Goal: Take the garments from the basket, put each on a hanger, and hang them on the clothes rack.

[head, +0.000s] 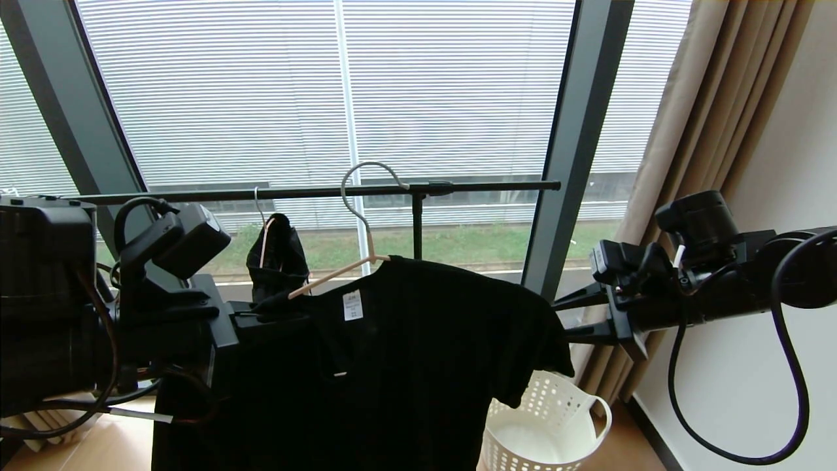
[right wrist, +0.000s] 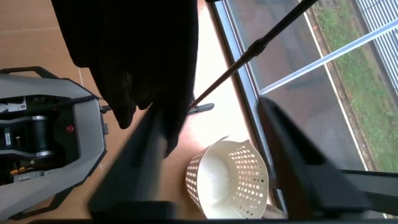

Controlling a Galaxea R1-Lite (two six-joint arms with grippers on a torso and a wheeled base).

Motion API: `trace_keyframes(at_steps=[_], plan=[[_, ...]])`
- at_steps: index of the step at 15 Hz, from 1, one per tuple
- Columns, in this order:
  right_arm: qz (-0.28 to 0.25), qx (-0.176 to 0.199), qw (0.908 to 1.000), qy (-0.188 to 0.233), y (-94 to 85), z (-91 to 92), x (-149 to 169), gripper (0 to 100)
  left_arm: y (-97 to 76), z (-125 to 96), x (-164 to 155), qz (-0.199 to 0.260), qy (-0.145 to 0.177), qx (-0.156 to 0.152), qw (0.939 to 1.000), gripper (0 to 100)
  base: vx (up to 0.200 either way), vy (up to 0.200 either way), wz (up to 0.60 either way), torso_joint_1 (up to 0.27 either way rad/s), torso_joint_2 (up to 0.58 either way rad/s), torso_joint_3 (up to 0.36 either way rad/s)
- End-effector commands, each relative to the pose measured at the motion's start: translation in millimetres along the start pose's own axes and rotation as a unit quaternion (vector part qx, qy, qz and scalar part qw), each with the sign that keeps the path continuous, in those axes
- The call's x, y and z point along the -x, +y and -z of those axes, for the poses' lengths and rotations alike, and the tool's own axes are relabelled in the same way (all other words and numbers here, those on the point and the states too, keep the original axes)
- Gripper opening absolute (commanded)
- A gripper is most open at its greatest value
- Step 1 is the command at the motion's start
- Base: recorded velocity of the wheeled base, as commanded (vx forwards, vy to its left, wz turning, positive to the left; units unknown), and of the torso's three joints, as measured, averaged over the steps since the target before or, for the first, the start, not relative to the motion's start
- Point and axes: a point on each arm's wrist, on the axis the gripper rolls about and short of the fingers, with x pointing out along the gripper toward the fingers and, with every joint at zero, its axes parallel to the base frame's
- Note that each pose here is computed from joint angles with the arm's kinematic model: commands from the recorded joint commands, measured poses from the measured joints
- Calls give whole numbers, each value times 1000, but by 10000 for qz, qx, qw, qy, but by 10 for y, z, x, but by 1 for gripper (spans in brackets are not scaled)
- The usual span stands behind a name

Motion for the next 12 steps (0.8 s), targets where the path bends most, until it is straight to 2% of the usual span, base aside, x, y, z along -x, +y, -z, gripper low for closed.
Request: trace_keyframes(at_steps=[1, 12], plan=[[17, -4, 10000, -3, -19, 6, 0, 0, -7, 18, 2, 7, 23, 11, 10000, 0, 0, 0, 0, 0, 0, 0], [422, -41, 9991, 87, -214, 165, -14, 0, 30, 128, 186, -329, 22, 138, 9994, 0, 0, 0, 0, 0, 0, 0]])
